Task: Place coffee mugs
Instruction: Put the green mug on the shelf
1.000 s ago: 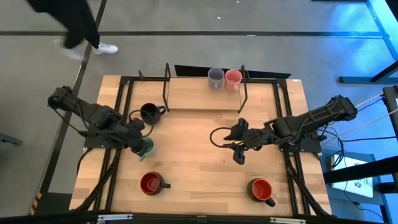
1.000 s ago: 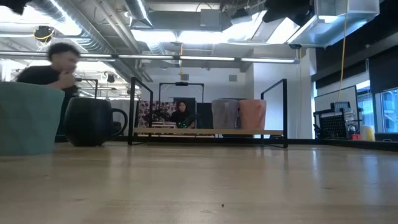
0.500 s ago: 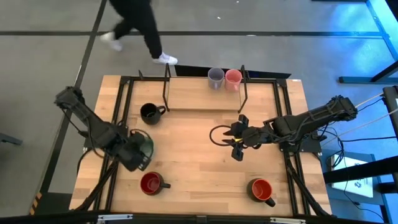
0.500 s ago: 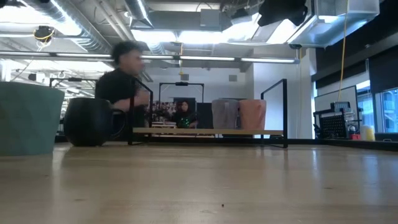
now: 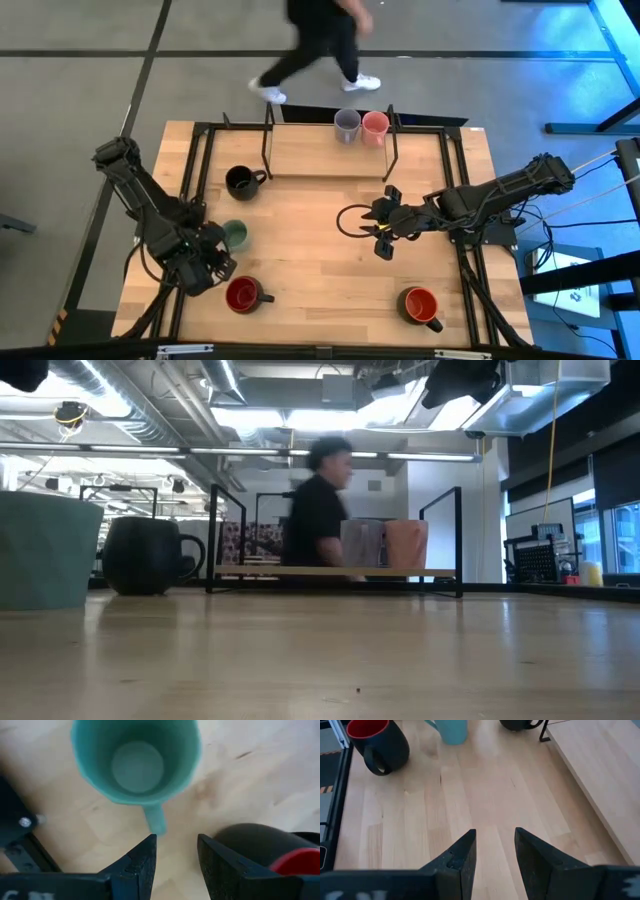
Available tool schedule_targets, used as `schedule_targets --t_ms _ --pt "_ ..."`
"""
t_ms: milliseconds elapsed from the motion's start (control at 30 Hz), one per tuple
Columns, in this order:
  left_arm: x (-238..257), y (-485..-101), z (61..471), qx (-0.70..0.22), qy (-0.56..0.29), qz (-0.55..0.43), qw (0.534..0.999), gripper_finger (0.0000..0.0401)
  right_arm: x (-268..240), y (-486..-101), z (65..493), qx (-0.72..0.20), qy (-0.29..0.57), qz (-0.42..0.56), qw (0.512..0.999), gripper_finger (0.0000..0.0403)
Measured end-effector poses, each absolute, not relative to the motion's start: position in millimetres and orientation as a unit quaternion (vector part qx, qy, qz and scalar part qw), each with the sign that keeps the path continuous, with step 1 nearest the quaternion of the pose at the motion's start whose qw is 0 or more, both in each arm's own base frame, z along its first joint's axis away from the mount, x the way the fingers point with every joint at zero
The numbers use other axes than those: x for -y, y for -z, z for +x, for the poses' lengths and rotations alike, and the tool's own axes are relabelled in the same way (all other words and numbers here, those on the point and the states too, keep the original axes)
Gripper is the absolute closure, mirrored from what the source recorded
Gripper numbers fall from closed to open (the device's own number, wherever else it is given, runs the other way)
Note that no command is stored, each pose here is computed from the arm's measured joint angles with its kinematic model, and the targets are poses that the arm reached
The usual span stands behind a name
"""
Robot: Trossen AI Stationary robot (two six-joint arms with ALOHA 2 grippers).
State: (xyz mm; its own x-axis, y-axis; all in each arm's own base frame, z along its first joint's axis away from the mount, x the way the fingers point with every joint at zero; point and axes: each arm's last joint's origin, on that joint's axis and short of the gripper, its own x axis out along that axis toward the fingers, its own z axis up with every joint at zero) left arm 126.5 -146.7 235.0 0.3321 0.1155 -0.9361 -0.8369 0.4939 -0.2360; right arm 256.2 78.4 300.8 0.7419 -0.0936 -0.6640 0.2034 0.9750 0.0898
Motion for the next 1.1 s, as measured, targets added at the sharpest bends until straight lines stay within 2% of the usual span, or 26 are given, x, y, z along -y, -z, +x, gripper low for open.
schedule_targets --t_ms 433,600,867,967,1100 --pt "149.8 -204.8 128.6 -0.488 -0.378 -0.337 0.711 0.0264 -78.5 -299.8 255.2 -0.359 0.075 0.079 0.927 0.0281" --pt "153.6 -198.4 132.2 -0.482 -0.384 -0.328 0.716 0.0264 -78.5 -299.8 255.2 -0.359 0.075 0.079 0.927 0.0281" --pt "161.2 -182.3 134.6 -0.485 -0.389 -0.261 0.738 0.0265 -78.3 -299.7 255.1 -0.359 0.079 0.076 0.927 0.0281" --pt "162.6 -179.4 134.7 -0.479 -0.391 -0.249 0.745 0.0278 -78.3 -299.2 254.7 -0.361 0.079 0.075 0.926 0.0281" --pt "162.4 -178.5 135.6 -0.464 -0.392 -0.238 0.758 0.0326 -78.3 -299.2 254.7 -0.361 0.079 0.076 0.926 0.0281"
